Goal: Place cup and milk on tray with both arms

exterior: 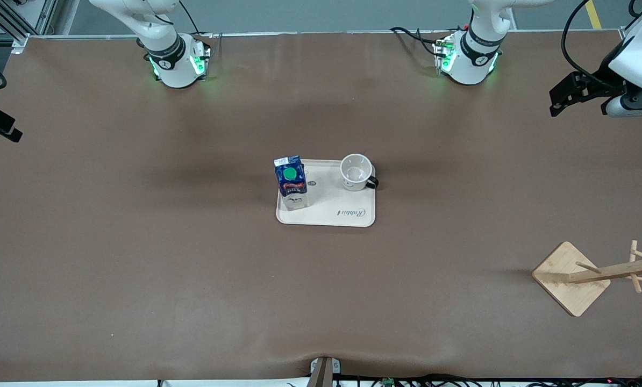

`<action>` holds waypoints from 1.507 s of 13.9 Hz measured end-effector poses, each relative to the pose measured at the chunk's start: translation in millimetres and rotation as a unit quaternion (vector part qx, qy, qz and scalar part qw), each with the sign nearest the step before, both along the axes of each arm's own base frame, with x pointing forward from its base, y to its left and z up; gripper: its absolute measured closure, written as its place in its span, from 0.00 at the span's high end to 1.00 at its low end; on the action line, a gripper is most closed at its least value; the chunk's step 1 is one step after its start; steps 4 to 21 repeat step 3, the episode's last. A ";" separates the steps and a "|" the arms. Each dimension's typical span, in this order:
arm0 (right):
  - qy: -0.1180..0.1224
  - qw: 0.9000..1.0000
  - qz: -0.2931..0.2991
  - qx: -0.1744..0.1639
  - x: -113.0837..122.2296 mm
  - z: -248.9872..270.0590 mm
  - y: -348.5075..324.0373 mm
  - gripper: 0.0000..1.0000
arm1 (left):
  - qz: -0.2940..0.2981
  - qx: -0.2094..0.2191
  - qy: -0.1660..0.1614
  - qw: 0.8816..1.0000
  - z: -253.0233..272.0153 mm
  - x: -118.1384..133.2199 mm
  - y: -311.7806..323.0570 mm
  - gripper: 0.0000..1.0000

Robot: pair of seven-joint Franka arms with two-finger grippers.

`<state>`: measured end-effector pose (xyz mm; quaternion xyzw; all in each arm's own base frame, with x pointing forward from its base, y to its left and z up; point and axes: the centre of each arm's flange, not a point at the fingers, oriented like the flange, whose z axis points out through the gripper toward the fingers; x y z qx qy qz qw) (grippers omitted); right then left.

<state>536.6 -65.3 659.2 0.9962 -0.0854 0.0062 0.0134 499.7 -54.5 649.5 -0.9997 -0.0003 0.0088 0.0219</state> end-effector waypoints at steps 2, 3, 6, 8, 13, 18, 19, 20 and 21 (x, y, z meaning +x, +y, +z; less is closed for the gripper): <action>-0.001 1.000 0.000 0.000 0.1 0.2 0.0 1.00 | 0.000 0.000 -0.002 1.000 1.9 1.1 0.1 1.00; -0.001 1.000 0.000 0.000 0.2 0.2 0.0 1.00 | 0.000 -0.001 -0.003 1.000 2.6 1.6 0.0 1.00; -0.001 1.000 0.000 0.000 0.2 0.2 0.0 1.00 | 0.000 -0.001 -0.003 1.000 2.6 1.6 0.0 1.00; -0.001 1.000 0.000 0.000 0.2 0.2 0.0 1.00 | 0.000 -0.001 -0.003 1.000 2.6 1.6 0.0 1.00; -0.001 1.000 0.000 0.000 0.2 0.2 0.0 1.00 | 0.000 -0.001 -0.003 1.000 2.6 1.6 0.0 1.00; -0.001 1.000 0.000 0.000 0.2 0.2 0.0 1.00 | 0.000 -0.001 -0.003 1.000 2.6 1.6 0.0 1.00; -0.001 1.000 0.000 0.000 0.2 0.2 0.0 1.00 | 0.000 -0.001 -0.003 1.000 2.6 1.6 0.0 1.00; -0.001 1.000 0.000 0.000 0.2 0.2 0.0 1.00 | 0.000 -0.001 -0.003 1.000 2.6 1.6 0.0 1.00; -0.001 1.000 0.000 0.000 0.2 0.2 0.0 1.00 | 0.000 -0.001 -0.003 1.000 2.6 1.6 0.0 1.00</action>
